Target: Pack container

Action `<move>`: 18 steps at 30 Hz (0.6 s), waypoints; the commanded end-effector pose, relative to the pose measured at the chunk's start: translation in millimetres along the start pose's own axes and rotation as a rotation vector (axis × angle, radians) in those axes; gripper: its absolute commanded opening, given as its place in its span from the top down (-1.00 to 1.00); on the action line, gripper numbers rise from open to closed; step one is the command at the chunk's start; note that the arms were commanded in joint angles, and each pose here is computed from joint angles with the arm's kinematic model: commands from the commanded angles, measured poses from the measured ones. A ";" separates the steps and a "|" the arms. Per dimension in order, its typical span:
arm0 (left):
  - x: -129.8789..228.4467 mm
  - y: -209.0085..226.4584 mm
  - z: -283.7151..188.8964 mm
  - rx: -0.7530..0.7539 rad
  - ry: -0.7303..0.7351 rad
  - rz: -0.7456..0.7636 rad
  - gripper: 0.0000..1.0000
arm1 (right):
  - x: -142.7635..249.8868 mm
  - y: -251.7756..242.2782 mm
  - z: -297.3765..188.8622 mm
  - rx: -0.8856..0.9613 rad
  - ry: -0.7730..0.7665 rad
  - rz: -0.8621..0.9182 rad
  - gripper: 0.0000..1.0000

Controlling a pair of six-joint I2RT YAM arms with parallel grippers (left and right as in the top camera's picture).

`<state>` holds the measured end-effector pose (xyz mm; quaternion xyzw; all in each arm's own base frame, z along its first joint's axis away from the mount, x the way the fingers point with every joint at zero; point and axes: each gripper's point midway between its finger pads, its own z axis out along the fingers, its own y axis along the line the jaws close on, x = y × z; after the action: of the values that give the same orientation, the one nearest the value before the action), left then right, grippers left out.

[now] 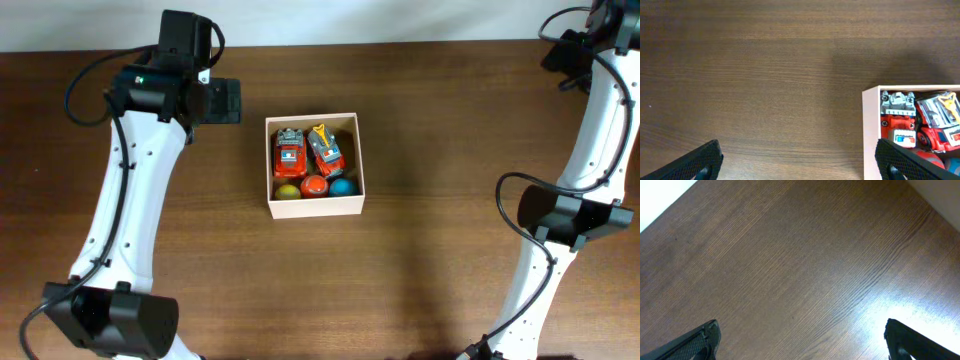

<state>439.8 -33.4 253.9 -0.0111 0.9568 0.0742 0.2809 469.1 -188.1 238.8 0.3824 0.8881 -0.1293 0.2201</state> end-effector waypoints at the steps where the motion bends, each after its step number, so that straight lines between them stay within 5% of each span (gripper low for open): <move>1: 4.9 5.3 -1.2 -0.022 0.022 0.036 -0.99 | -7.1 -8.0 -16.5 0.002 -0.040 0.023 -0.98; 8: 11.3 22.6 -6.2 -0.059 0.044 0.018 -0.99 | -7.1 -8.0 -16.5 0.002 -0.040 0.023 -0.97; 18: -17.8 63.6 -95.3 -0.066 -0.303 -0.076 -0.99 | -7.1 -8.0 -16.5 0.002 -0.040 0.023 -0.98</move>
<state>427.6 0.8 309.5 -0.0384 0.9267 0.0889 0.3632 469.1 -188.1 238.8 0.3822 0.8881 -0.1294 0.2200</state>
